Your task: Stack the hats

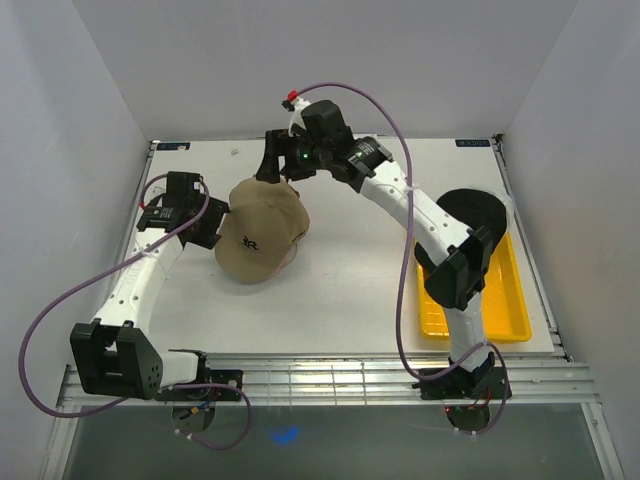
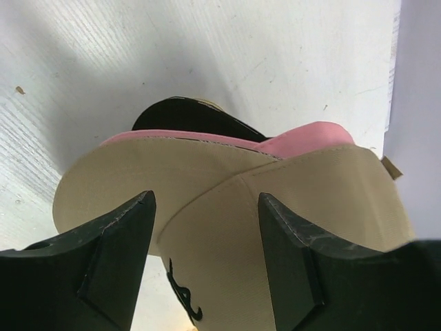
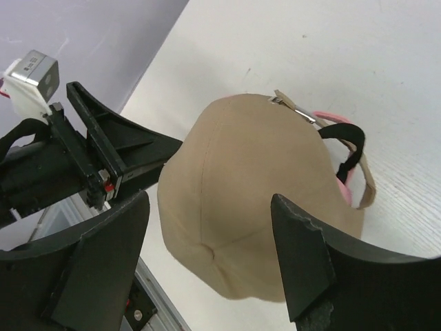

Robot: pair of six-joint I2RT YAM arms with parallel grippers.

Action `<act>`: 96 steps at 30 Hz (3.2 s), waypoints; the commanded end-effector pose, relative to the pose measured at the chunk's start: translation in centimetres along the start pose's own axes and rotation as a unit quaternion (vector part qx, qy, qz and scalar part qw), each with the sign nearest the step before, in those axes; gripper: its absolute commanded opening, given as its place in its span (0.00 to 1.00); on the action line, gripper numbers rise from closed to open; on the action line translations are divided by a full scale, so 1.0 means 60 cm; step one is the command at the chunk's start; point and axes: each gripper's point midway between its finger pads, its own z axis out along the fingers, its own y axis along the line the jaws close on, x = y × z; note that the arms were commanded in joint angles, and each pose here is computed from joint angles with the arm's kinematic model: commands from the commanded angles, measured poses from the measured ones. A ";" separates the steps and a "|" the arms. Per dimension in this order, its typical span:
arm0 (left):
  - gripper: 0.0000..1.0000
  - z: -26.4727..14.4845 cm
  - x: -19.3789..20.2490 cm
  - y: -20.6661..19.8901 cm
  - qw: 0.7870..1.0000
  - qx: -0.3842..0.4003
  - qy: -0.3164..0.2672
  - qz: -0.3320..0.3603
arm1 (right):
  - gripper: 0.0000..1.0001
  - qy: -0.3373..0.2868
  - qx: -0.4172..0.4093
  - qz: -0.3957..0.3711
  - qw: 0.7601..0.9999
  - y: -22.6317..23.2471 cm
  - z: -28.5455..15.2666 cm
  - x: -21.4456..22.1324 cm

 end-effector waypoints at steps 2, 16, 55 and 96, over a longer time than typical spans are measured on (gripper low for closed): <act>0.71 0.008 0.010 0.025 1.000 -0.008 0.003 0.000 | 0.77 0.030 0.020 -0.018 0.999 -0.009 0.042 0.031; 0.70 0.038 0.097 0.102 0.998 -0.048 0.045 0.006 | 0.77 0.060 0.032 -0.040 0.997 -0.032 0.084 0.077; 0.80 -0.185 0.031 -0.087 0.970 0.165 0.011 0.176 | 0.90 -0.034 0.283 -0.004 0.958 -0.191 -0.289 0.022; 0.82 -0.261 0.116 -0.109 0.892 0.312 0.123 0.304 | 0.71 -0.060 0.374 0.382 0.843 -0.645 -0.546 0.188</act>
